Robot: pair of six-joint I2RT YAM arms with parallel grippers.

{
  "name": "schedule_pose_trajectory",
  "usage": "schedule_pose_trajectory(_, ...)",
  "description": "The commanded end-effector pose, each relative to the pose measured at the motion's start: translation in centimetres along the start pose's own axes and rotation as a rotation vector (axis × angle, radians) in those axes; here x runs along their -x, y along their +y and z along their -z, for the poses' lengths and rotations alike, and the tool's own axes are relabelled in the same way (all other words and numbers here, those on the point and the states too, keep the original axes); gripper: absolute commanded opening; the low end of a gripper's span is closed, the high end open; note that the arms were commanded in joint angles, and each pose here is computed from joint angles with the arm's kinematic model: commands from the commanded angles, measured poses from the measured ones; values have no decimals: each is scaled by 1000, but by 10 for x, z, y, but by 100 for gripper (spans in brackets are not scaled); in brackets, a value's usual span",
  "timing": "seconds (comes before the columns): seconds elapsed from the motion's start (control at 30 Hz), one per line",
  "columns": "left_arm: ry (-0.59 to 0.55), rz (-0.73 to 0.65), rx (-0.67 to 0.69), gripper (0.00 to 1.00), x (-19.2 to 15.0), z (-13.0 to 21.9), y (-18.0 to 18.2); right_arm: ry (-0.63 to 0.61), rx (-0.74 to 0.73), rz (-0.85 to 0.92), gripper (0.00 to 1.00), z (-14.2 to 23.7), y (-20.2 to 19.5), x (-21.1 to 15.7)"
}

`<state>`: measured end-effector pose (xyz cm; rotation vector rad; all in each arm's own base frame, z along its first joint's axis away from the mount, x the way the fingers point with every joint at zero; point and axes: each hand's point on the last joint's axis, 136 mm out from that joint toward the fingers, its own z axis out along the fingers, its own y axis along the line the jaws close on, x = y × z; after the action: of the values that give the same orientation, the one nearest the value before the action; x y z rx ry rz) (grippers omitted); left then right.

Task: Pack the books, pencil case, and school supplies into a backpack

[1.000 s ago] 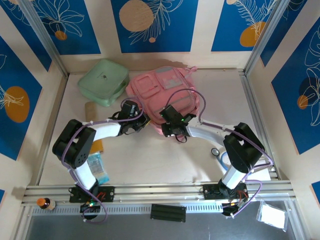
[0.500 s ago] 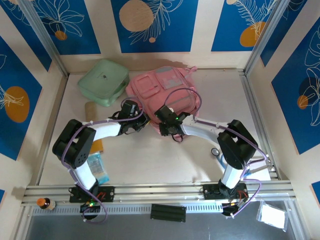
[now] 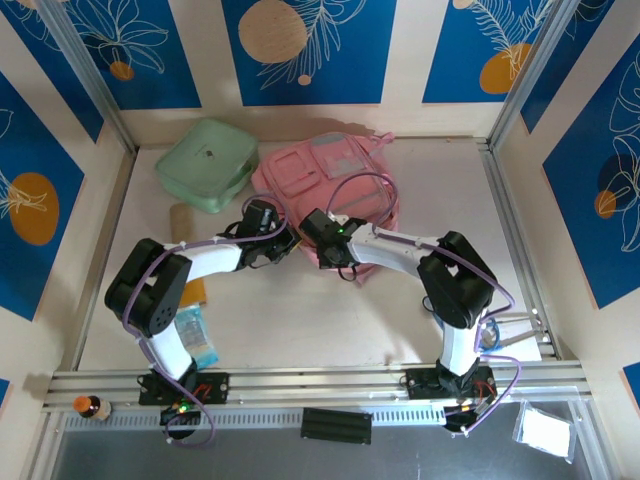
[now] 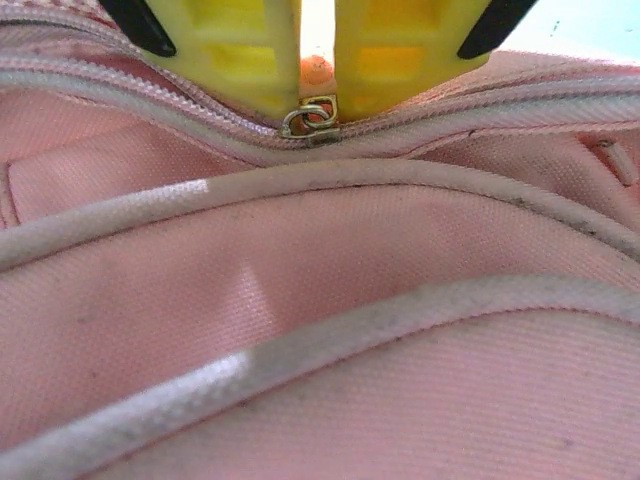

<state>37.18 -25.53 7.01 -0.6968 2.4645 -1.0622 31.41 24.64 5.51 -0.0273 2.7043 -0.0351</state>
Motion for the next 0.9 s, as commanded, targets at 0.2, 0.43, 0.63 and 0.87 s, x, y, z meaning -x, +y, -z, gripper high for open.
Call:
schedule_pose_trajectory(0.2, -72, -38, -33, 0, 30, 8, -15, 18, -3, 30, 6, 23, -32, -18)
schedule_pose_trajectory(0.43, -77, -38, -25, 0, 34, 10, -11, 45, -58, -12, 8, 21, -56, -23)
schedule_pose_trajectory(0.63, -70, -45, -35, 0, 34, 10, -14, 44, -14, 37, 27, 14, -49, -22)
schedule_pose_trajectory(0.87, -66, -54, -47, 0, 35, 10, -19, 52, 26, 109, 29, 6, -32, -17)
